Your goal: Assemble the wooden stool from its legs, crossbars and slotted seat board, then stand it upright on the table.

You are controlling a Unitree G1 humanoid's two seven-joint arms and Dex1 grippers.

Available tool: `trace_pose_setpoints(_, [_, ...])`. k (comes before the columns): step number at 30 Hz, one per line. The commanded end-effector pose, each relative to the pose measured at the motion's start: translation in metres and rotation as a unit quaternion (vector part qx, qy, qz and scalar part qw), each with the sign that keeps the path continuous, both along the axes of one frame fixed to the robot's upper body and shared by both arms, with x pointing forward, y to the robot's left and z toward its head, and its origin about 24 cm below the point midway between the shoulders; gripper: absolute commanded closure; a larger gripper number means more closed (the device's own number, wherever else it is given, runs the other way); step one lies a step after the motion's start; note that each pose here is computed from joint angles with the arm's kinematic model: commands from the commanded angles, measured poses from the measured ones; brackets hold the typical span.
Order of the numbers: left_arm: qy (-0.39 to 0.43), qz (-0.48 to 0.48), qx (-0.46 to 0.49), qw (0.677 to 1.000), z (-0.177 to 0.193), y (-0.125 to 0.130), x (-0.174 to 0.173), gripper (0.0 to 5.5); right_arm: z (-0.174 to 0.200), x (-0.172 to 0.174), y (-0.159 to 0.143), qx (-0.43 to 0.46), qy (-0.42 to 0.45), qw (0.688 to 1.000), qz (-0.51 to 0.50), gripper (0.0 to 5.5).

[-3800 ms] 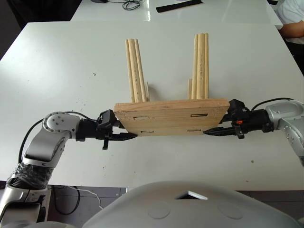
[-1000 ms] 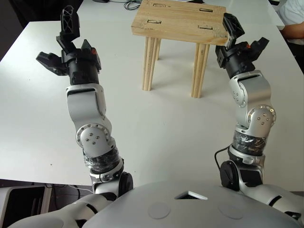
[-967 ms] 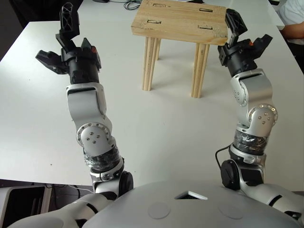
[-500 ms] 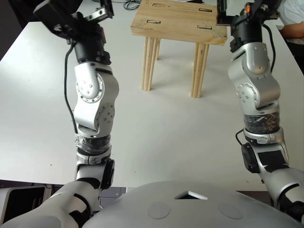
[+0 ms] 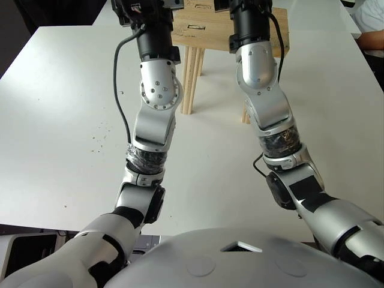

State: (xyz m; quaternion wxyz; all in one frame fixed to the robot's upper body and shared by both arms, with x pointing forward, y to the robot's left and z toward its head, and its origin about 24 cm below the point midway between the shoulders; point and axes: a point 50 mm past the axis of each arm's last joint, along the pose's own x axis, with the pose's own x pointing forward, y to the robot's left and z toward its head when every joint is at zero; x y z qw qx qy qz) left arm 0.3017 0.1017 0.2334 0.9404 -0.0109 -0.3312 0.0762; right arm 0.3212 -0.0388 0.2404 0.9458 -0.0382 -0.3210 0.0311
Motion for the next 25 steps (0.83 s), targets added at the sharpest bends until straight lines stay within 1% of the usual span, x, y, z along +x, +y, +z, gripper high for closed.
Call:
trace_pose_setpoints(1, [0.015,-0.002,0.008,1.0,0.001,-0.003,0.002,1.66,-0.005,-0.002,0.002,0.017,0.018,1.0,-0.019,2.0])
trace_pose_setpoints(6, [0.049,-0.015,0.013,0.999,-0.011,-0.016,0.008,1.66,-0.024,0.0,-0.01,0.038,0.048,0.996,-0.062,2.0])
trace_pose_setpoints(8, [0.062,-0.02,0.006,0.998,-0.018,-0.019,0.007,1.66,-0.025,0.0,-0.014,0.05,0.049,0.995,-0.067,2.0])
trace_pose_setpoints(11, [0.068,-0.025,0.023,0.997,-0.024,-0.022,0.007,1.66,-0.024,0.001,-0.016,0.066,0.037,0.994,-0.081,2.0])
trace_pose_setpoints(13, [0.065,-0.01,0.028,0.997,-0.026,-0.018,0.006,1.66,-0.027,0.002,-0.007,0.057,0.039,0.994,-0.087,2.0])
trace_pose_setpoints(16, [0.06,0.015,0.016,0.998,-0.027,-0.013,0.006,1.66,-0.029,0.002,0.005,0.043,0.043,0.996,-0.062,2.0])
trace_pose_setpoints(18, [0.061,0.038,0.0,0.997,-0.029,-0.012,0.005,1.66,-0.036,0.006,0.007,0.041,0.07,0.995,-0.051,2.0])
trace_pose_setpoints(20, [0.062,0.067,-0.014,0.996,-0.034,-0.008,0.002,1.66,-0.039,0.009,0.009,0.02,0.08,0.996,-0.043,2.0])
trace_pose_setpoints(25, [0.05,0.105,-0.024,0.993,-0.038,-0.012,0.006,1.66,-0.041,0.017,0.009,-0.031,0.062,0.997,-0.035,2.0])
